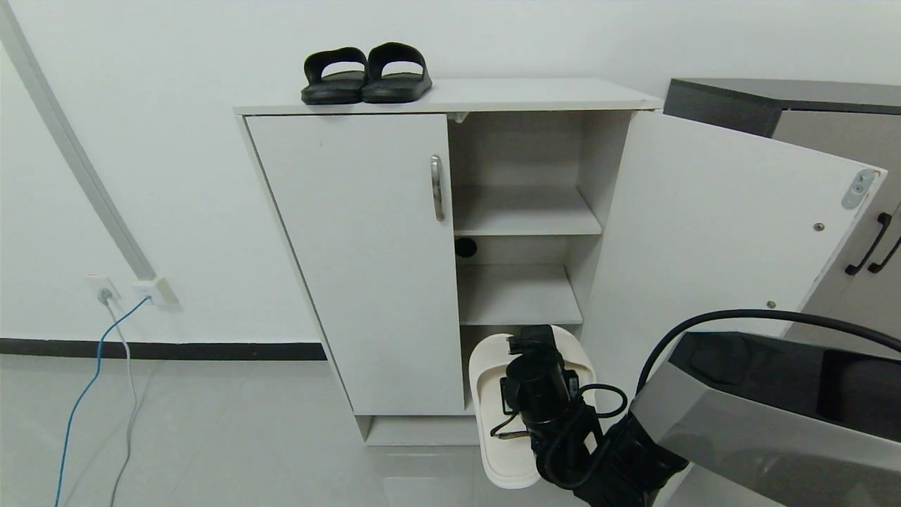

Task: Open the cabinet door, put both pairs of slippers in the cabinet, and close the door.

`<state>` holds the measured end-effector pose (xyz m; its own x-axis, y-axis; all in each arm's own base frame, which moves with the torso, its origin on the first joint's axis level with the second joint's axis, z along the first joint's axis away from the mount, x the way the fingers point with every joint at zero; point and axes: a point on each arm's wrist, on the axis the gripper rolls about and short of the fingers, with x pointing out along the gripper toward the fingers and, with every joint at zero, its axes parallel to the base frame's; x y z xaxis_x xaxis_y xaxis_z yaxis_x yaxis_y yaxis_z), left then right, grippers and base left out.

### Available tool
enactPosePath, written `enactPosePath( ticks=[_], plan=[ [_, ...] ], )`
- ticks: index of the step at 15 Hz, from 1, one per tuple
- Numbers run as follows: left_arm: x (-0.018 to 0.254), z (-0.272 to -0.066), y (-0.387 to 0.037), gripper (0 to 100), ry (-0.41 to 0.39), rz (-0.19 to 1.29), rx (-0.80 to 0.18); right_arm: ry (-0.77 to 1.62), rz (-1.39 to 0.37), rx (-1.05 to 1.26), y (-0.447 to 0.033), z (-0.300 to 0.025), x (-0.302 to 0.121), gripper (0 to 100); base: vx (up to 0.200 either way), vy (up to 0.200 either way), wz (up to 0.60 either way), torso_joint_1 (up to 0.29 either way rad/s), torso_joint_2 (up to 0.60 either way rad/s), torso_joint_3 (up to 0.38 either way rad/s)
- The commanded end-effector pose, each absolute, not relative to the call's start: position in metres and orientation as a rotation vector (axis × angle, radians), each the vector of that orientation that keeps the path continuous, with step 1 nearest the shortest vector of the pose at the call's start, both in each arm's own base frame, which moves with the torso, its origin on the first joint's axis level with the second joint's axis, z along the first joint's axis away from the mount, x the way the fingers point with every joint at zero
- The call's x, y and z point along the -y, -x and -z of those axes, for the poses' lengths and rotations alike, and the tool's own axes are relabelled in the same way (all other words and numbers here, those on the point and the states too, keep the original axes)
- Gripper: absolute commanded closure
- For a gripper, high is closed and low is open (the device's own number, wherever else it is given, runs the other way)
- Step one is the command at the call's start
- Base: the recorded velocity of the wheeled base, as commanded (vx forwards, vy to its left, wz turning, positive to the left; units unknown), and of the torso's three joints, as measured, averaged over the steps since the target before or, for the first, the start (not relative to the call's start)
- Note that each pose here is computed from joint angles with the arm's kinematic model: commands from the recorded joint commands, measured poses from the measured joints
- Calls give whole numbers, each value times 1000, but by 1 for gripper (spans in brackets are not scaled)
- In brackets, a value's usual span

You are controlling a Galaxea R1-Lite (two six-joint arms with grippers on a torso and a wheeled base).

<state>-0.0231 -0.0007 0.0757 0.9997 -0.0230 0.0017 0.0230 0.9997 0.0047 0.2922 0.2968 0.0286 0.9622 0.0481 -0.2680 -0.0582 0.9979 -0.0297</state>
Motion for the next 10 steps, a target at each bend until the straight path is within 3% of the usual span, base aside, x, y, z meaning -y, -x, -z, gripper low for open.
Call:
enactPosePath(
  ticks=[1,10],
  plan=[
    [1,-76,23,100,-5,23,0,38,-50,-269,-292,-28,-297,100,0,0,0,-2,-7,-193],
    [1,-76,23,100,-5,23,2,61,-73,-76,-287,-40,-291,100,0,0,0,3,4,-169]
  ],
)
